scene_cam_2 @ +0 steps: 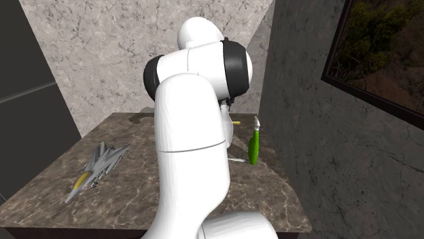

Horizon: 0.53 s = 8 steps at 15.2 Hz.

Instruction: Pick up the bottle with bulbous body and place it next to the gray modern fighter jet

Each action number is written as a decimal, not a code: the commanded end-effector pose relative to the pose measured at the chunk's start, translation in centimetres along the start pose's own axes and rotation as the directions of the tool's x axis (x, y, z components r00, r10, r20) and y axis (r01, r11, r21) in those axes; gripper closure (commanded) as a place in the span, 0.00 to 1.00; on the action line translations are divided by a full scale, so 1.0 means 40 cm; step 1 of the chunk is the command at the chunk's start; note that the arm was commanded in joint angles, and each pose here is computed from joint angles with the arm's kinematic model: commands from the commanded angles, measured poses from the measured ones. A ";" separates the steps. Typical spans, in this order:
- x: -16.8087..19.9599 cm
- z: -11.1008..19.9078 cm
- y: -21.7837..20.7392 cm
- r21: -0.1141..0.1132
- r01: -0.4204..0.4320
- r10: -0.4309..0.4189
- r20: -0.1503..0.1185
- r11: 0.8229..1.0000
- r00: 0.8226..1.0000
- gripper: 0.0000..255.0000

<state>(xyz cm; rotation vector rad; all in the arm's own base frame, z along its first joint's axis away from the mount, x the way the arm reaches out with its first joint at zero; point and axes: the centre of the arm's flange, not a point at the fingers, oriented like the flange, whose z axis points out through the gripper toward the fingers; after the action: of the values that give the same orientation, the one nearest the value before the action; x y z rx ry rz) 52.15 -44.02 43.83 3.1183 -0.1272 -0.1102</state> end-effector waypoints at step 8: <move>-0.007 -0.118 0.001 0.000 0.000 0.000 0.000 1.000 1.000 1.00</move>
<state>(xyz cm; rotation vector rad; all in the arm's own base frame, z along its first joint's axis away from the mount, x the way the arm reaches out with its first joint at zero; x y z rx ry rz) 52.35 -43.91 48.03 3.1181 -0.1271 -0.1097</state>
